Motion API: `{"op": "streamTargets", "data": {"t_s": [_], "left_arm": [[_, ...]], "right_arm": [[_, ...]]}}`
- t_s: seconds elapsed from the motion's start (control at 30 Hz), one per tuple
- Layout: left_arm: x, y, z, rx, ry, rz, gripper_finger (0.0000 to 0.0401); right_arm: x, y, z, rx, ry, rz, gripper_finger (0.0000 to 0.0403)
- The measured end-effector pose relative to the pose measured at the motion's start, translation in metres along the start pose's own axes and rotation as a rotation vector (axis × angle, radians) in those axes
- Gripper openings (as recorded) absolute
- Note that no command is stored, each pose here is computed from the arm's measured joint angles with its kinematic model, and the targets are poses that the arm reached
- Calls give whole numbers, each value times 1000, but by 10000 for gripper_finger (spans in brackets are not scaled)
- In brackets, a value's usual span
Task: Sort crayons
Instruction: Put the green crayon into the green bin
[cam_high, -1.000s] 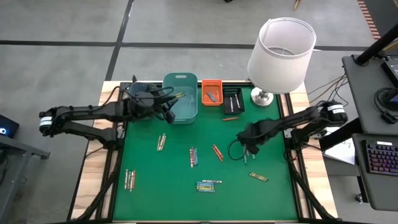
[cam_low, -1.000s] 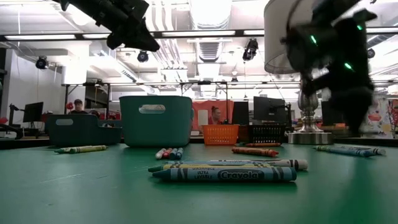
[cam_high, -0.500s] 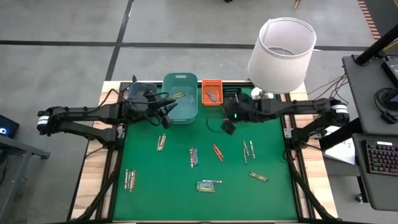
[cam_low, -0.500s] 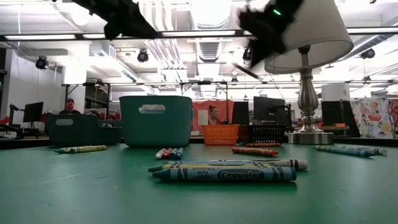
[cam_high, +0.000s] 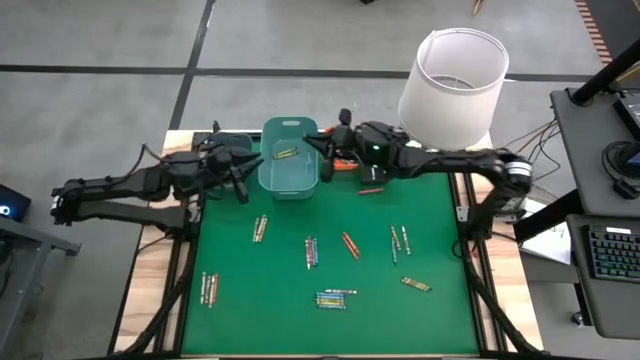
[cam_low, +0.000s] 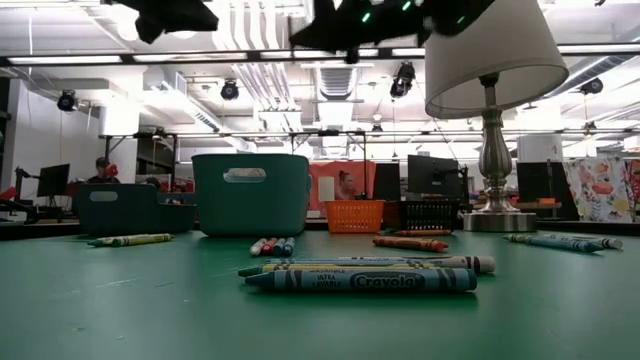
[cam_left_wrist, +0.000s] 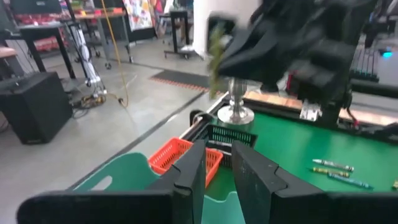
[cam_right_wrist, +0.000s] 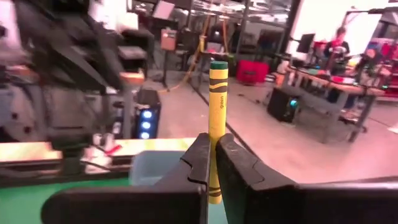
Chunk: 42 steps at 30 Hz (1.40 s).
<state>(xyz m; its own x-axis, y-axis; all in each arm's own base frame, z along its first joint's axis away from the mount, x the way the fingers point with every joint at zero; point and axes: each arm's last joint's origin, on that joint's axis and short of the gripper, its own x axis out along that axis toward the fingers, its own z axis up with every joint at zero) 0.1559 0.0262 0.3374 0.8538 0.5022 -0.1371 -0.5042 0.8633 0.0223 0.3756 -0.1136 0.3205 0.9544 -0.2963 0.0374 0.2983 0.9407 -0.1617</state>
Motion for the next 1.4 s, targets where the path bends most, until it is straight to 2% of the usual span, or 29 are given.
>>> {"op": "streamTargets", "data": {"t_s": [0.13,0.43,0.6,0.8,0.97,1.27,1.4], "left_arm": [[-13,6,0,-14,-40,-2,61],[-23,11,-3,0,-72,-1,61],[-23,13,-5,1,-69,43,61],[-22,13,-10,6,-56,68,61],[-21,13,-10,6,-55,75,61],[-21,13,-10,7,-55,76,61],[-21,13,-10,7,-54,77,61]], "right_arm": [[32,-17,-20,45,83,-36,12],[84,-50,-55,66,443,-60,12],[102,-58,-82,74,631,-41,12],[121,-56,-111,14,811,17,12],[129,-56,-122,11,880,34,12],[132,-57,-123,8,876,29,12],[130,-57,-124,-32,895,57,12]]}}
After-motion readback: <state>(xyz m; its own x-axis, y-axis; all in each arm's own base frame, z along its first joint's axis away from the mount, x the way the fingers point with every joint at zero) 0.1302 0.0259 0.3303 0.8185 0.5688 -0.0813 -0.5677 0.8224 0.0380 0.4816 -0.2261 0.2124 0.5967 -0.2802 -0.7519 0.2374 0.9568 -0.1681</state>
